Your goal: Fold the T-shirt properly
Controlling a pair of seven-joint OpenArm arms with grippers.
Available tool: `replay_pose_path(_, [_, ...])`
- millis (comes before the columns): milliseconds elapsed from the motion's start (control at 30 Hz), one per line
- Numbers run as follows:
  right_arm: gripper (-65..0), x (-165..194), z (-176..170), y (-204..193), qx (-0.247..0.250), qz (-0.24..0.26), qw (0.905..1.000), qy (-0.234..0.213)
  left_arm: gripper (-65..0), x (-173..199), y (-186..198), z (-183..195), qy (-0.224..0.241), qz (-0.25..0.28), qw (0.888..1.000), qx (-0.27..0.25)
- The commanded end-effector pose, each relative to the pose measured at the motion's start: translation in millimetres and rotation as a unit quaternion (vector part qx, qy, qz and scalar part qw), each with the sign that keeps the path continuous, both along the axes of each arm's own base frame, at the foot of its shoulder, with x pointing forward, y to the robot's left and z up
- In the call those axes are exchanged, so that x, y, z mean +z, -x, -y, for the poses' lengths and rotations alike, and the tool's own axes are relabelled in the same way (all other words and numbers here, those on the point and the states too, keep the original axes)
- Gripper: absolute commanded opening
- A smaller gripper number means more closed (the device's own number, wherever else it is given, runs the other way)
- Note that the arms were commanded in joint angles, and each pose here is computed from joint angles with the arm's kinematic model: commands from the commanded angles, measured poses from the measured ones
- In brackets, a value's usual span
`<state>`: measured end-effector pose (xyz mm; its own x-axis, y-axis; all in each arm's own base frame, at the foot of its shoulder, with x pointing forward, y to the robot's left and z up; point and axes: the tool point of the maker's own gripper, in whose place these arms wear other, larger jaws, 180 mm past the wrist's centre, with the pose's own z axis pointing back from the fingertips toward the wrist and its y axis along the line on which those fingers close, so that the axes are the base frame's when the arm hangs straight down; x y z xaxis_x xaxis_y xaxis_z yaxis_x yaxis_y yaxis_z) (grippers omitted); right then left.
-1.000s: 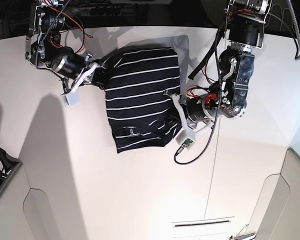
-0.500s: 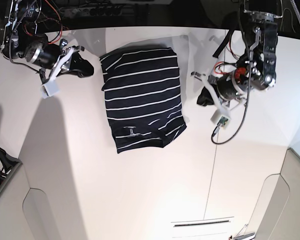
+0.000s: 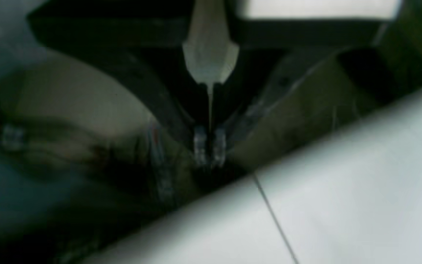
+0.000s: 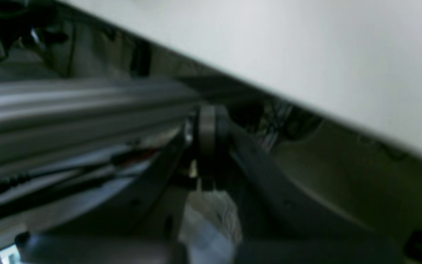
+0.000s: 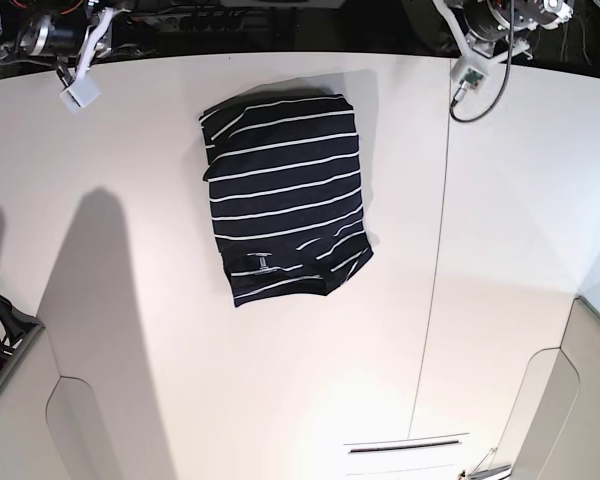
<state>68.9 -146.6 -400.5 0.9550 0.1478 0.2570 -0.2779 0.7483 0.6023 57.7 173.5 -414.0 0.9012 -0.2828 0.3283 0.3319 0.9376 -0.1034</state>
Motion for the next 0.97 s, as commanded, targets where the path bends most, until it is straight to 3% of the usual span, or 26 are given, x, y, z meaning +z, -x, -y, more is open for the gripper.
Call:
replay_pose_path(0, [-65.0, 4, 1, 4, 0.001, 0.0, 1.0, -0.004, -63.7, 3, 10, 0, 0.0, -0.007, 1.0, -0.003])
replay_pose_path(200, [-65.0, -9, 5, 48, 0.007, -0.061, 0.9981, 0.009, -63.7, -13, 77, -9, -0.005, -0.092, 0.996, 0.007])
replay_pose_path(367, [-65.0, -38, 2, 96, 0.032, -0.14, 0.9894, 0.025, -63.6, -47, 100, -20, 0.014, -0.097, 0.993, 0.059])
replay_pose_path(500, [-65.0, -68, -3, 128, 0.004, -0.18, 0.9834, 0.023, -63.6, -82, 115, -14, 0.031, -0.121, 0.989, 0.075])
replay_pose_path(567, [-65.0, -87, 0, 141, 0.006, -0.187, 0.9813, 0.042, -63.6, -101, 122, -11, 0.034, -0.132, 0.987, 0.086])
replay_pose_path(767, [-65.0, -133, 7, 163, 0.067, -0.218, 0.9683, 0.102, -63.6, -158, 148, -26, -0.028, -0.178, 0.975, 0.13])
replay_pose_path(933, [-65.0, -155, 0, 156, 0.073, -0.233, 0.9629, 0.114, -63.6, -186, 164, -36, -0.055, -0.227, 0.959, 0.162])
